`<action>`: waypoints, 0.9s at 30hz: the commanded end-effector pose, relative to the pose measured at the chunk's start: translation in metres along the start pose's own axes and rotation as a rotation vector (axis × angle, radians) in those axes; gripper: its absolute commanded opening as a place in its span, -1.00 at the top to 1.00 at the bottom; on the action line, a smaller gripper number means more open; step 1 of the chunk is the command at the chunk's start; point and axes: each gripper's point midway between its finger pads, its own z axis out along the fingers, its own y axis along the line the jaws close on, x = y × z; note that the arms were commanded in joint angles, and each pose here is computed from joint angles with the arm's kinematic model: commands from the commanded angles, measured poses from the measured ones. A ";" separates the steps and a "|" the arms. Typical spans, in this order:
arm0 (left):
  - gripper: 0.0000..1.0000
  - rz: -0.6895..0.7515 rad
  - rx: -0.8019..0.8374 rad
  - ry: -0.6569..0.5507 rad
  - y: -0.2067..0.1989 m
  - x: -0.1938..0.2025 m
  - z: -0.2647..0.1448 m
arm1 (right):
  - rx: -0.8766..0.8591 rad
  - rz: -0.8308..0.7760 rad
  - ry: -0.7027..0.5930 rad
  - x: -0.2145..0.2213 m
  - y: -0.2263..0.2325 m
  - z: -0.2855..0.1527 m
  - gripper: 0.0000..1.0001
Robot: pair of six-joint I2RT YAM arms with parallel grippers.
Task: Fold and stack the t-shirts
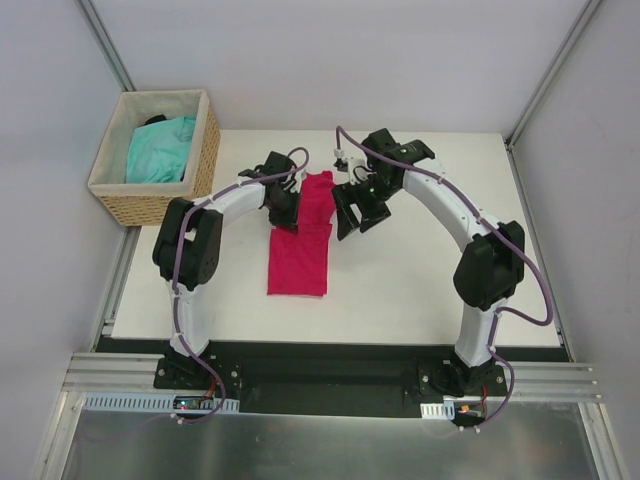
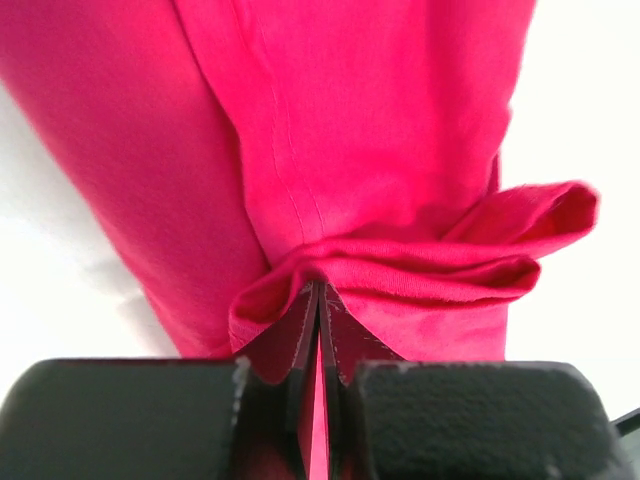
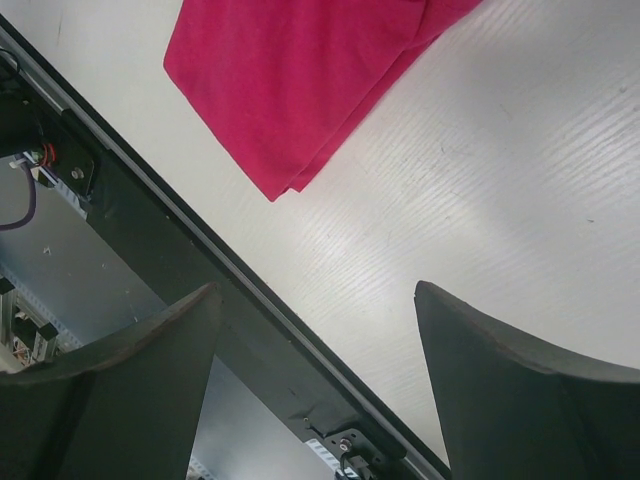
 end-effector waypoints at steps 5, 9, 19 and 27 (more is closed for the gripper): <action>0.71 0.074 0.079 -0.233 -0.040 -0.065 -0.098 | 0.028 -0.002 -0.090 -0.014 -0.011 -0.033 -0.64; 0.44 0.061 0.148 -0.189 -0.055 -0.041 -0.105 | 0.044 0.011 -0.103 -0.021 -0.022 -0.027 -0.64; 0.58 0.107 0.151 -0.072 -0.066 0.032 -0.096 | -0.056 0.028 -0.174 -0.057 -0.027 -0.003 -0.29; 0.28 0.101 0.114 -0.044 -0.062 0.047 -0.095 | -0.185 0.039 -0.179 -0.062 -0.013 0.004 -0.32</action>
